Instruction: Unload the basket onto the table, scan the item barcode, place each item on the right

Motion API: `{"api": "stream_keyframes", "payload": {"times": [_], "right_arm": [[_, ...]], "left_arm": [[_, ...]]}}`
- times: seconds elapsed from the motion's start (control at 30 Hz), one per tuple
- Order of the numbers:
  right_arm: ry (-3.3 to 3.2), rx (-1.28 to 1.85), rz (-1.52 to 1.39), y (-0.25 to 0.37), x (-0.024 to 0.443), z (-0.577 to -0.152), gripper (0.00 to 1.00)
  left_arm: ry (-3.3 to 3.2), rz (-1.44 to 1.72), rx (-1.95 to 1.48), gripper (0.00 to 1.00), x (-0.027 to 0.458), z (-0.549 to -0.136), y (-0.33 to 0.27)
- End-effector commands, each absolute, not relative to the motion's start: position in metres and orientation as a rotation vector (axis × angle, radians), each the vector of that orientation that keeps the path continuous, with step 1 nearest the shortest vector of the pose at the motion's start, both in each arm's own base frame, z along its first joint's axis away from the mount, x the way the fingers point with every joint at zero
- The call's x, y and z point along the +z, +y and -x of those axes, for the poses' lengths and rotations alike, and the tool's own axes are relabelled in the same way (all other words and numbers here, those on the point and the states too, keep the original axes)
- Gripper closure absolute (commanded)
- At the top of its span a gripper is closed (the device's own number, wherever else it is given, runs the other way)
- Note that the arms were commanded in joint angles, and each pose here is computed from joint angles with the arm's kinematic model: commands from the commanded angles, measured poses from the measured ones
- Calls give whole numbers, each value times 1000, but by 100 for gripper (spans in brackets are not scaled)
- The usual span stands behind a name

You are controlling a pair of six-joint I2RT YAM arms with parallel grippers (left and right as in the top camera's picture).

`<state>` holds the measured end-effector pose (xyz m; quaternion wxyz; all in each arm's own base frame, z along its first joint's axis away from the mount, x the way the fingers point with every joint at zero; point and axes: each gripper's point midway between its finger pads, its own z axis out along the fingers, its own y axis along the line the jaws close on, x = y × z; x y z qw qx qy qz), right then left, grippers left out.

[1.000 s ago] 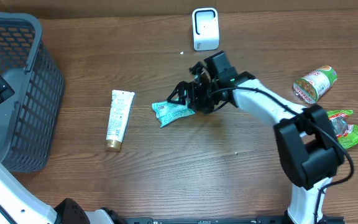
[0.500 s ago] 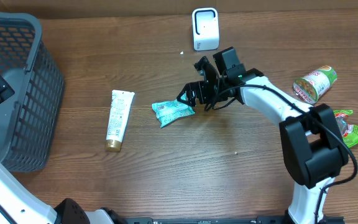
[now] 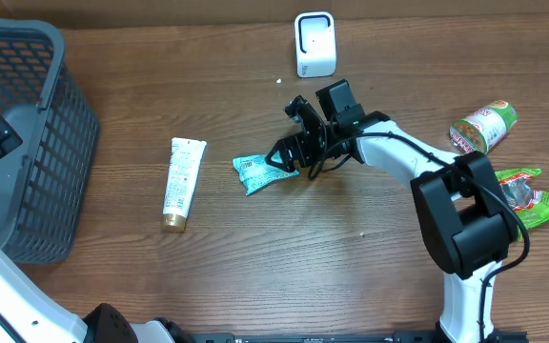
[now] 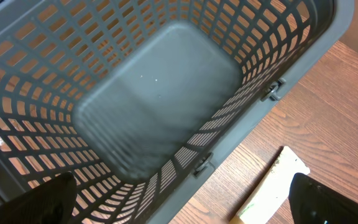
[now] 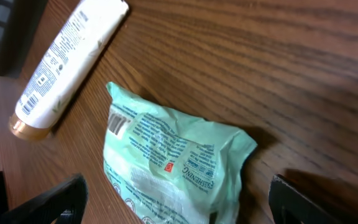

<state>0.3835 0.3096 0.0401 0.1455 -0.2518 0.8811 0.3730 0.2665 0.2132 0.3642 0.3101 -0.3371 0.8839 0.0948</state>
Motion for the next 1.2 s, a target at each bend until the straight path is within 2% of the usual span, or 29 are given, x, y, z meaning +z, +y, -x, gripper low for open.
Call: {"api": "stream_keyframes", "payload": {"times": [0.0, 0.27, 0.5, 0.6, 0.77, 0.8, 0.83, 0.93, 1.1, 1.17], "right_arm": [[2563, 1097, 782, 320, 22, -369, 9], [2599, 1118, 763, 329, 15, -361, 18], [2656, 1090, 642, 329, -12, -370, 21], [2642, 1099, 619, 332, -12, -375, 27], [2672, 1059, 588, 330, -19, -375, 54], [2688, 1044, 570, 329, -22, -374, 61], [2700, 1046, 565, 328, -24, -373, 76], [2729, 1070, 527, 328, -23, -369, 96], [2683, 1309, 514, 328, 5, -366, 96], [2690, 1323, 424, 316, 19, -375, 96]], "left_arm": [[2311, 888, 250, 0, 371, -266, 212], [2311, 888, 250, 0, 371, -266, 212], [2311, 888, 250, 0, 371, -266, 212], [2311, 888, 250, 0, 371, -266, 212], [2311, 888, 250, 0, 371, -266, 212], [2311, 888, 250, 0, 371, -266, 212], [2311, 888, 250, 0, 371, -266, 212], [2311, 888, 250, 0, 371, -266, 212], [2310, 888, 250, 0, 371, -266, 212], [2311, 888, 250, 0, 371, -266, 212]]}}
